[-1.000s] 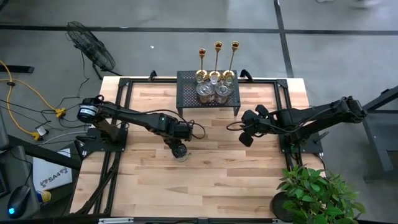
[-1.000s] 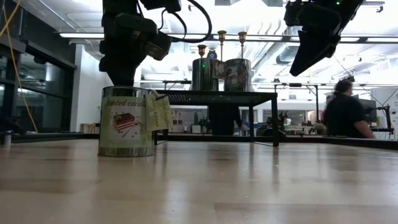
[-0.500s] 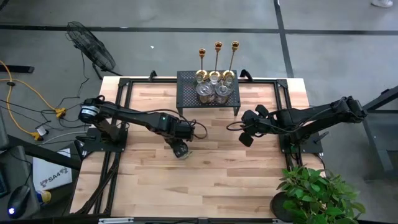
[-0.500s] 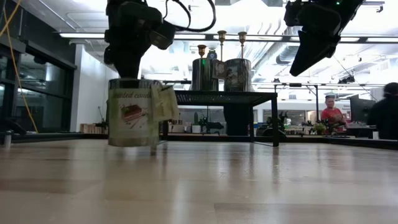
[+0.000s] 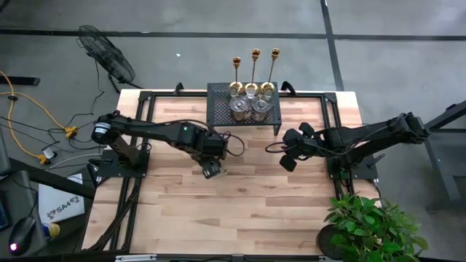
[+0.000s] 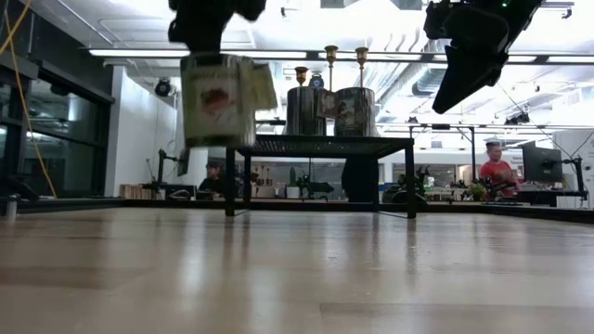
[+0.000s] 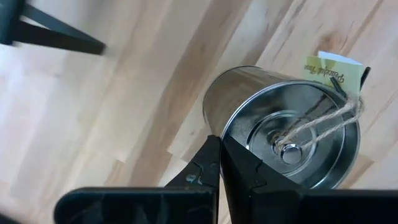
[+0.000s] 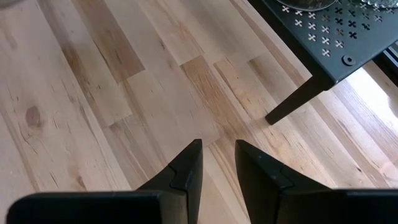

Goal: Pick & Place candle stick holders
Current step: Put the silver scented candle on the shelf aligned with the silver scented candles

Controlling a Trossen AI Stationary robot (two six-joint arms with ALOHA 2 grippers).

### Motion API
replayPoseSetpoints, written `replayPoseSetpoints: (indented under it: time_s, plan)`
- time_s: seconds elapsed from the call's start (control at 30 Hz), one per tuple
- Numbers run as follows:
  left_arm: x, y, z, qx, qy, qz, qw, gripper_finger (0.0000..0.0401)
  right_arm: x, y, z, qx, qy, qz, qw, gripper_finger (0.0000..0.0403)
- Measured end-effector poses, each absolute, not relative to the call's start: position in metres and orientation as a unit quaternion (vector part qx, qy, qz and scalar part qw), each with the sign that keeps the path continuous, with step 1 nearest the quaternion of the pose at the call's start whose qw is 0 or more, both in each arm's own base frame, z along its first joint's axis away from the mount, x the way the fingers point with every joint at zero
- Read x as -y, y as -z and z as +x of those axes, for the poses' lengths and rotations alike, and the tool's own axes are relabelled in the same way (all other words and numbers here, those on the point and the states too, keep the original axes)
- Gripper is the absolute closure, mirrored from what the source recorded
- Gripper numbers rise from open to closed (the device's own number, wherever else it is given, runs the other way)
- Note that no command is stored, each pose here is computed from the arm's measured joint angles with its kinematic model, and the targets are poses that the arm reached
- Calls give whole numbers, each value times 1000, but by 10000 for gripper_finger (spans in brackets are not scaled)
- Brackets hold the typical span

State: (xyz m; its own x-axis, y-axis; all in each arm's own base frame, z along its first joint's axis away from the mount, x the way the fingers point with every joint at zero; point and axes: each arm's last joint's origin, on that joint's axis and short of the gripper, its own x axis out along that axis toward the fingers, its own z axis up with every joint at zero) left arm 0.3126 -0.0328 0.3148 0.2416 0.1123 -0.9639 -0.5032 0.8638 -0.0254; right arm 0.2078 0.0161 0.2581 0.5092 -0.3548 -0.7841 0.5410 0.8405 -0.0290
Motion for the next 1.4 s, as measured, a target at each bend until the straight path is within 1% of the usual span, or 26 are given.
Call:
replayPoseSetpoints:
  time_s: [0.13,0.33,0.6,0.93,1.17,1.4]
  plan:
    - [26,-340,310,-569,-213,-159,778,401,-16,-258,208,-422,260,111,862,316]
    - [1,-370,305,-550,-232,-156,787,401,-16,-258,208,-422,260,110,862,316]
    - [-33,-395,298,-524,-246,-160,799,401,-16,-258,208,-422,259,108,862,316]
    - [-79,-399,290,-514,-278,-163,795,401,-16,-258,208,-422,259,108,862,316]
    - [-104,-401,287,-496,-285,-169,803,401,-16,-258,208,-422,259,108,862,316]
    - [-130,-390,291,-506,-294,-180,791,401,-16,-258,208,-422,259,109,862,316]
